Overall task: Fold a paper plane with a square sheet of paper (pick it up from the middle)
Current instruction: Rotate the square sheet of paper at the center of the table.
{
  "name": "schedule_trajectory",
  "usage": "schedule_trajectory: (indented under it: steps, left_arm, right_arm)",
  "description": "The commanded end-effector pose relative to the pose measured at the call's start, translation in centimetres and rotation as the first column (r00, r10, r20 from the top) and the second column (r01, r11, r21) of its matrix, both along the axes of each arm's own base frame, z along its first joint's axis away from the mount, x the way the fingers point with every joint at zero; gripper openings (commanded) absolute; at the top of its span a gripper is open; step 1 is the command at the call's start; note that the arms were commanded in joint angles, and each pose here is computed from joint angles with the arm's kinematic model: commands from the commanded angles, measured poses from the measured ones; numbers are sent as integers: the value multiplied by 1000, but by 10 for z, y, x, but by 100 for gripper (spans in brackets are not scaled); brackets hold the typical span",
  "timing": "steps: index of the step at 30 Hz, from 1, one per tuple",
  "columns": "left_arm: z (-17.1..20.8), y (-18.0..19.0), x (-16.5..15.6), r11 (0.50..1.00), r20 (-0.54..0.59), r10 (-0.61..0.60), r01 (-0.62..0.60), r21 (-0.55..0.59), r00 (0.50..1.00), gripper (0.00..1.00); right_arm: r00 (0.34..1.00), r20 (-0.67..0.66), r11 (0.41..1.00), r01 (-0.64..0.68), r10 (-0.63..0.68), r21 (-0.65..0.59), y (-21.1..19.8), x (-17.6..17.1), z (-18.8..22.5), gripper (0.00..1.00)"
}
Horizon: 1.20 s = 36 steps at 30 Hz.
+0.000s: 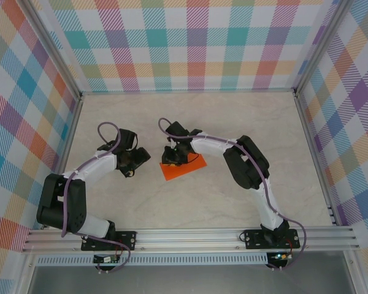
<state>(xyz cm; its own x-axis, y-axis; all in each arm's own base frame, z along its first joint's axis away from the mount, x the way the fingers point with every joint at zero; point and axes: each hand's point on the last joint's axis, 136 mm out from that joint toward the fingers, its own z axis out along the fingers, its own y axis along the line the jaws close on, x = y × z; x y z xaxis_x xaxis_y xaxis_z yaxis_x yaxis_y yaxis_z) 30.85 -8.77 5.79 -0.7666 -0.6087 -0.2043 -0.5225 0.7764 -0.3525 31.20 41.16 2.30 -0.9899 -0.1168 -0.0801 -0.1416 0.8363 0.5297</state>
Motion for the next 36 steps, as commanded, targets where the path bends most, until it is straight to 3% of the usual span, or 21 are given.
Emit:
schedule_trajectory:
  steps: [1,5,8,14,20,24,36]
  left_arm:
    - [3,6,-3,1000,-21,-2,3,3,1000,87]
    - [2,4,-4,1000,-25,-13,13,-5,1000,89]
    - [2,0,-6,999,-29,-39,38,-22,999,89]
    - [7,-21,-11,986,1,-113,112,-125,994,89]
    - [16,-46,-23,953,38,-180,184,-241,983,92]
    - [17,-59,-31,934,33,-212,213,-286,977,100]
    - [12,-102,-50,879,8,-295,274,-390,956,98]
  right_arm:
    - [986,-58,987,-159,157,-21,-8,-40,-7,24]
    - [955,-64,955,-293,290,-49,-36,-72,-12,24]
    - [952,-12,949,-305,305,-84,-51,-72,3,24]
    - [995,82,993,-44,53,-106,-79,-32,34,43]
    - [980,77,970,192,-182,-152,-123,1,23,48]
    - [971,77,956,235,-225,-175,-129,16,16,49]
    - [966,68,938,259,-250,-232,-137,32,-13,47]
